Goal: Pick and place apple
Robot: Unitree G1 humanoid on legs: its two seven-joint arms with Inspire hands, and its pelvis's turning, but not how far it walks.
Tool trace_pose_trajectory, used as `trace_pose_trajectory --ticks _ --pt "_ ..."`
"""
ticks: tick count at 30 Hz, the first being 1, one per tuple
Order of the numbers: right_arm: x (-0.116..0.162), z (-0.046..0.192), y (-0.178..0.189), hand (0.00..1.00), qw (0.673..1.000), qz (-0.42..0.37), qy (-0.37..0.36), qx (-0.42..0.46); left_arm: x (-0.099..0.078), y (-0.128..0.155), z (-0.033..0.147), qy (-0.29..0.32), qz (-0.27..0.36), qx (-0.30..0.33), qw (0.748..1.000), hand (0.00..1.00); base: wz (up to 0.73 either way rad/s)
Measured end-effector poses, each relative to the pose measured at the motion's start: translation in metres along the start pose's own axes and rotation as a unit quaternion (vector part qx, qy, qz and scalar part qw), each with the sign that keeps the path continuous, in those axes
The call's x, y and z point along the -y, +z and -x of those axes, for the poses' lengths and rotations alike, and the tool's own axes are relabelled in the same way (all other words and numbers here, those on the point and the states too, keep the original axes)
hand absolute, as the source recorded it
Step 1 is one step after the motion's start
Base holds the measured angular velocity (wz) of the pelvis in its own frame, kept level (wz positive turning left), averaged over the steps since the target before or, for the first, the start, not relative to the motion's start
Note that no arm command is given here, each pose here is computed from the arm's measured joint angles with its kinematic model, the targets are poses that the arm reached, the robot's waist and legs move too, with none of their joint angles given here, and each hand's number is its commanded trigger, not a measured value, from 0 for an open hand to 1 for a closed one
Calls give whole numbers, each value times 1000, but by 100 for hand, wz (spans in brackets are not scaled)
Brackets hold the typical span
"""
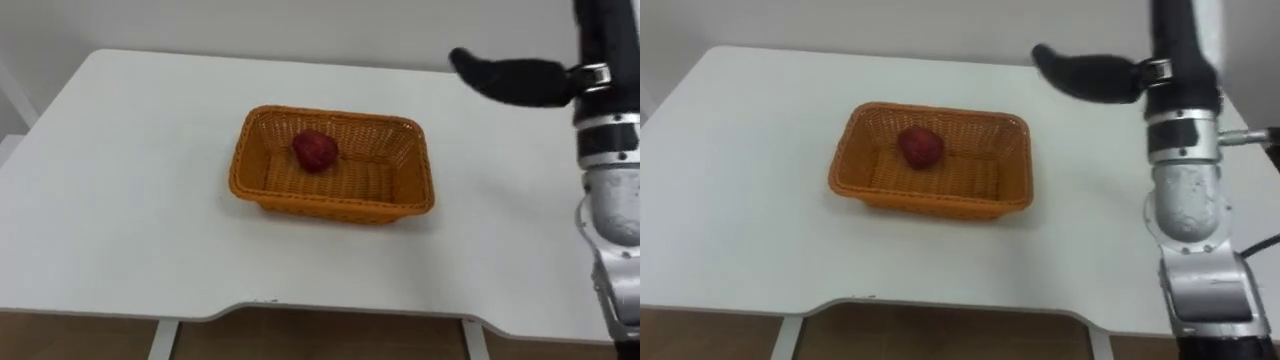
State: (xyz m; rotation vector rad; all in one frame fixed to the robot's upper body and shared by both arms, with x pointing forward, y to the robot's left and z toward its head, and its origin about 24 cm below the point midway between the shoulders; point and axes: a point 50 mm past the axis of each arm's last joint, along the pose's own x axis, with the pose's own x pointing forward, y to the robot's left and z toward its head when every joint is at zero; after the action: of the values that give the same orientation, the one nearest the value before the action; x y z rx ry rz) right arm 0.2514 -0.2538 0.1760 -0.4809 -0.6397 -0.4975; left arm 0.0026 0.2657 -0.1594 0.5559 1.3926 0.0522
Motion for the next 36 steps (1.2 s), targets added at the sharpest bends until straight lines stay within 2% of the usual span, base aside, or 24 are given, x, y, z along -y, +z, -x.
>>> trace_pose_trajectory --ticks 6,10,13,15,16,18,21,23,24,27,28,30,33,36 --pt "44 -3 -2 0 986 24 -166 7 1 -9 2 4 4 -11 1000 0 -5" --pt "84 18 -22 0 960 65 -268 -38 0 -16 4 12 15 -18 1000 0 0" --pt "109 41 -56 0 930 105 -330 -125 -1 -15 4 22 21 -21 999 0 -9" --pt "129 70 -84 0 894 141 -367 -216 -4 -13 3 34 29 -24 999 0 0" --pt "132 77 -89 0 885 147 -373 -236 -4 -14 3 36 30 -26 999 0 0" --pt "142 106 -110 0 850 165 -392 -311 -7 -13 3 42 37 -28 998 0 -5" --pt "148 142 -132 0 802 176 -404 -403 -8 -11 3 45 45 -30 998 0 -10" --pt "152 188 -148 0 746 197 -397 -497 -9 -7 3 49 48 -30 997 0 0" --pt "151 200 -151 0 731 195 -397 -520 -11 -5 3 51 48 -27 997 0 0" --pt "146 267 -159 0 628 177 -402 -642 -9 -5 3 50 49 -31 997 0 -3" --pt "144 278 -158 0 612 177 -401 -659 -8 -5 3 49 49 -31 997 0 0" --pt "137 315 -154 0 560 180 -378 -714 -7 -4 3 48 50 -29 997 0 0" --pt "124 334 -151 0 543 168 -334 -752 -6 -2 4 46 51 -25 997 0 -7" --pt "112 344 -151 0 552 164 -257 -776 -6 1 3 46 48 -22 998 0 -1"
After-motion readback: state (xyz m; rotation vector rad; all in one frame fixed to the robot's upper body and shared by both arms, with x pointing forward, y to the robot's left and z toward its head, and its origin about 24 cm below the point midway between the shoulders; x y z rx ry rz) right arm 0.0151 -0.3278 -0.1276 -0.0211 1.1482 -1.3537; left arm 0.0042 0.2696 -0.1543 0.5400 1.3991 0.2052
